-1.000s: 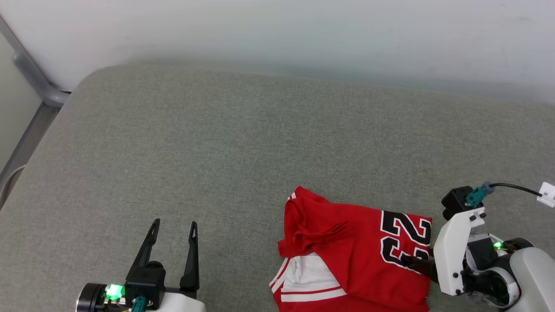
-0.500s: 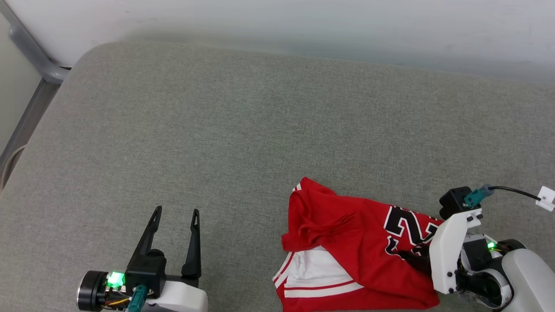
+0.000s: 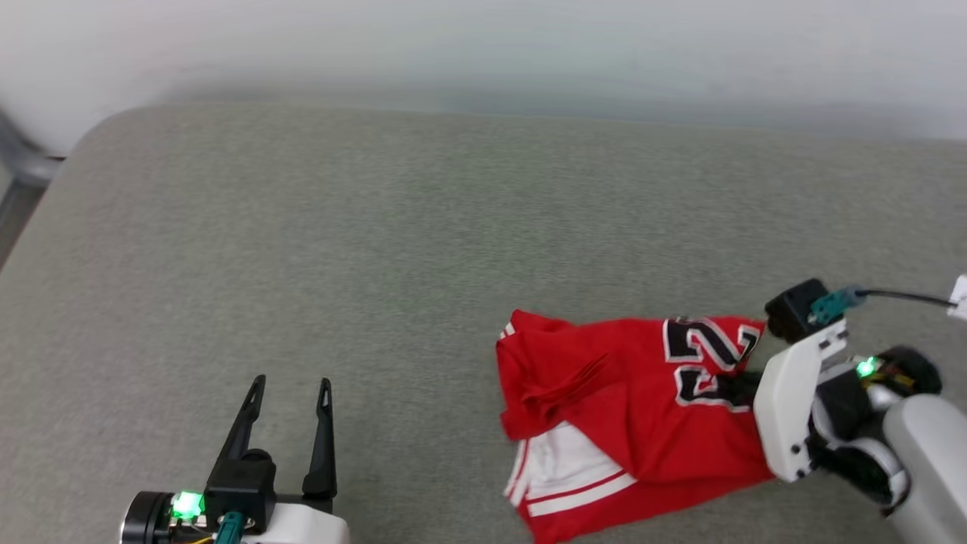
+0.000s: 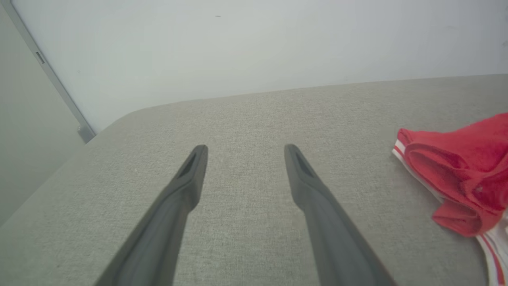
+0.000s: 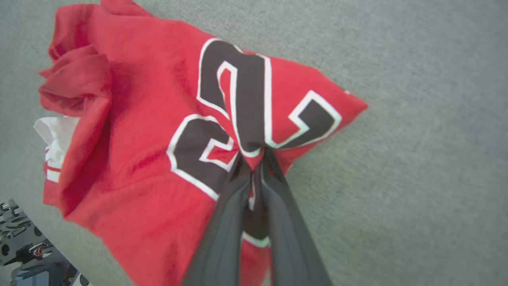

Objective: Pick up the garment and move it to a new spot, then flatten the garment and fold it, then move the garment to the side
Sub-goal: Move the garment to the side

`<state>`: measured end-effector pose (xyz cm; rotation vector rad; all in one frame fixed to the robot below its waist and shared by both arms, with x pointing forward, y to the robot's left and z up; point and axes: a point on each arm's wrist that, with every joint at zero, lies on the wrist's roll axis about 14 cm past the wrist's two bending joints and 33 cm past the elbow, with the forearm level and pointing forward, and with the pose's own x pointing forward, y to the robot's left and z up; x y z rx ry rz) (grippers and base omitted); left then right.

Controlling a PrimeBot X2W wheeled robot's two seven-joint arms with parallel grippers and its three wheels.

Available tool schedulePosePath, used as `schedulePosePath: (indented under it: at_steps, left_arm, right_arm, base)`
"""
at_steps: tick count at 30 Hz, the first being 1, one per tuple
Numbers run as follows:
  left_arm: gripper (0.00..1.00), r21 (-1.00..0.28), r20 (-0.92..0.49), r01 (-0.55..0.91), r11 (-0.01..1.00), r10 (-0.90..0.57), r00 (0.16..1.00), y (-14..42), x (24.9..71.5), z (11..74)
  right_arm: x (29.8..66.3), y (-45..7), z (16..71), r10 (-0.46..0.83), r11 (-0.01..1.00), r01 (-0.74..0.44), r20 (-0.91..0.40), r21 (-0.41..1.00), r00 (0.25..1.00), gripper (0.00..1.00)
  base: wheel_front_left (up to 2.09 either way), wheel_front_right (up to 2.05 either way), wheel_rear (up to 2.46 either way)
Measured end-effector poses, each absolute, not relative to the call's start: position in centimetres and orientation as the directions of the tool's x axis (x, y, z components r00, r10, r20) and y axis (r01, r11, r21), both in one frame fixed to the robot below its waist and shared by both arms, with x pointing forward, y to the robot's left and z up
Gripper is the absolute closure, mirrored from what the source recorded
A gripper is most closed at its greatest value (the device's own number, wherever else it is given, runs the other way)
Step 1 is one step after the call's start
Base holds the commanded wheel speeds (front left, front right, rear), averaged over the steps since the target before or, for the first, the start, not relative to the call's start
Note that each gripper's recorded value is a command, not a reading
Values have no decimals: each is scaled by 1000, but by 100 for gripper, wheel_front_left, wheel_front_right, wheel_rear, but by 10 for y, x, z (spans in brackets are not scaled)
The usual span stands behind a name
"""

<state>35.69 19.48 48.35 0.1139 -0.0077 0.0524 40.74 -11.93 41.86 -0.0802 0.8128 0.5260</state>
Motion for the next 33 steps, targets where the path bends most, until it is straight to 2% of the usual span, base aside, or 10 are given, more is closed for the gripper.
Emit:
schedulePosePath:
  at_steps: [1, 5, 14, 25, 33]
  left_arm:
    - [0, 110, 14, -22, 994, 21, 1000, 185, 364, 484]
    - [0, 105, 24, 23, 994, -26, 999, 171, 376, 485]
    - [0, 101, 40, 118, 988, -122, 992, 141, 412, 482]
    - [0, 107, 20, 188, 976, -191, 981, 129, 455, 457]
    - [0, 101, 5, 192, 976, -194, 981, 132, 480, 436]
  right_arm:
    - [418, -143, 439, 367, 886, -461, -682, 49, 633, 100]
    - [427, -179, 461, 285, 907, -419, -654, -53, 701, 100]
    - [442, -256, 492, 103, 950, -260, -610, -175, 786, 100]
    - [464, -361, 476, -203, 939, -32, -629, -341, 751, 100]
    - [473, -429, 458, -404, 884, 98, -641, -457, 653, 100]
  base:
    - [0, 0, 0]
    - [0, 0, 0]
    - [0, 0, 0]
    - [0, 0, 0]
    - [0, 0, 0]
